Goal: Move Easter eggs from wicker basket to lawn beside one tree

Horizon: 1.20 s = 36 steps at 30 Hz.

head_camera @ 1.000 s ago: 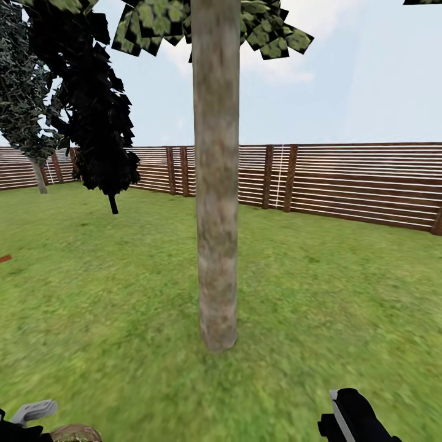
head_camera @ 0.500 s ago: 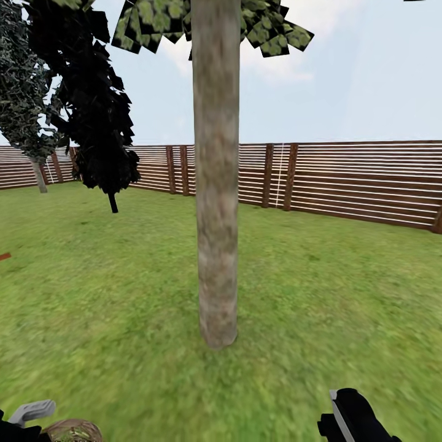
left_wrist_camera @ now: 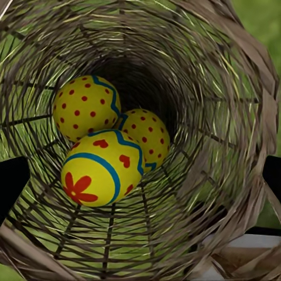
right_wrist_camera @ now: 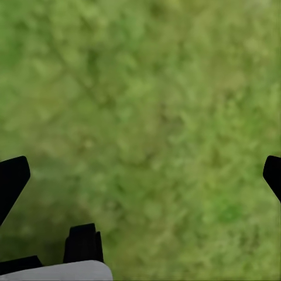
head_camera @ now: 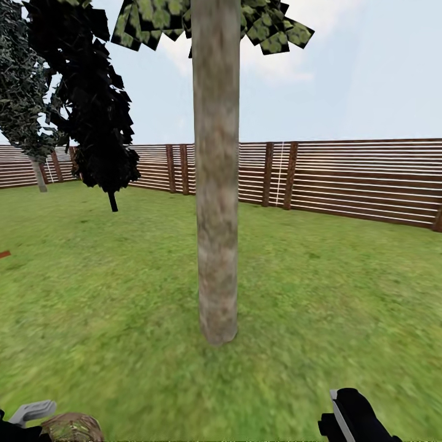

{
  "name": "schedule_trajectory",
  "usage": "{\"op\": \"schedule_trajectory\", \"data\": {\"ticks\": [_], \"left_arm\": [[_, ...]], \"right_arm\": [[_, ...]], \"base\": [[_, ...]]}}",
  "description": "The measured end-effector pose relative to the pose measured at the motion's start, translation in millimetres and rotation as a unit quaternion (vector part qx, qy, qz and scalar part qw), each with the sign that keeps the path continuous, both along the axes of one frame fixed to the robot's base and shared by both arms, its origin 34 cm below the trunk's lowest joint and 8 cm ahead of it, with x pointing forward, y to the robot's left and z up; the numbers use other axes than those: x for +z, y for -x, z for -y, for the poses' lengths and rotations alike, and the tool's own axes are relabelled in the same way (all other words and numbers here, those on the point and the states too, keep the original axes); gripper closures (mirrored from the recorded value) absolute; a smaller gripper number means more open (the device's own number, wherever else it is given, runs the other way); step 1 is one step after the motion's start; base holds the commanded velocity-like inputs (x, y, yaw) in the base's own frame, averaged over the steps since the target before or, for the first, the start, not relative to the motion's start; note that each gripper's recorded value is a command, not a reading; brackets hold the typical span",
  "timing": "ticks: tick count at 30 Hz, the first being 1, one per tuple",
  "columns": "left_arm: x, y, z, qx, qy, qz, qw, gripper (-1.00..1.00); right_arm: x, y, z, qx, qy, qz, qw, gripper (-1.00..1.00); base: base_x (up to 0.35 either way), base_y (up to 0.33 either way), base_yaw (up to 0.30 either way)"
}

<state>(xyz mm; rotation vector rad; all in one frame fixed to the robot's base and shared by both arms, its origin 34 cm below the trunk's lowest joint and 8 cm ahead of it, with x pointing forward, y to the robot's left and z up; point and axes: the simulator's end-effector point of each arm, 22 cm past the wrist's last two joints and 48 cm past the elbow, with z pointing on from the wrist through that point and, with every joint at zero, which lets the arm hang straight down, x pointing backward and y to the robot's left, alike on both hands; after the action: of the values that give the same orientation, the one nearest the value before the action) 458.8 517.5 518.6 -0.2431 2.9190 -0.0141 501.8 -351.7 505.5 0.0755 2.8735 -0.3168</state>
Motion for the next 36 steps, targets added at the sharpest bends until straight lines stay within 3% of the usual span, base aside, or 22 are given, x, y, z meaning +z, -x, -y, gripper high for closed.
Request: {"op": "schedule_trajectory", "data": {"ticks": [36], "left_arm": [[-73, 14, -5, 0.004, -0.002, 0.003, 1.0, -1.0]], "right_arm": [[-76, 14, 0, 0.0, 0.0, 0.0, 1.0, -1.0]], "base": [[0.0, 0.0, 0.0]]}}
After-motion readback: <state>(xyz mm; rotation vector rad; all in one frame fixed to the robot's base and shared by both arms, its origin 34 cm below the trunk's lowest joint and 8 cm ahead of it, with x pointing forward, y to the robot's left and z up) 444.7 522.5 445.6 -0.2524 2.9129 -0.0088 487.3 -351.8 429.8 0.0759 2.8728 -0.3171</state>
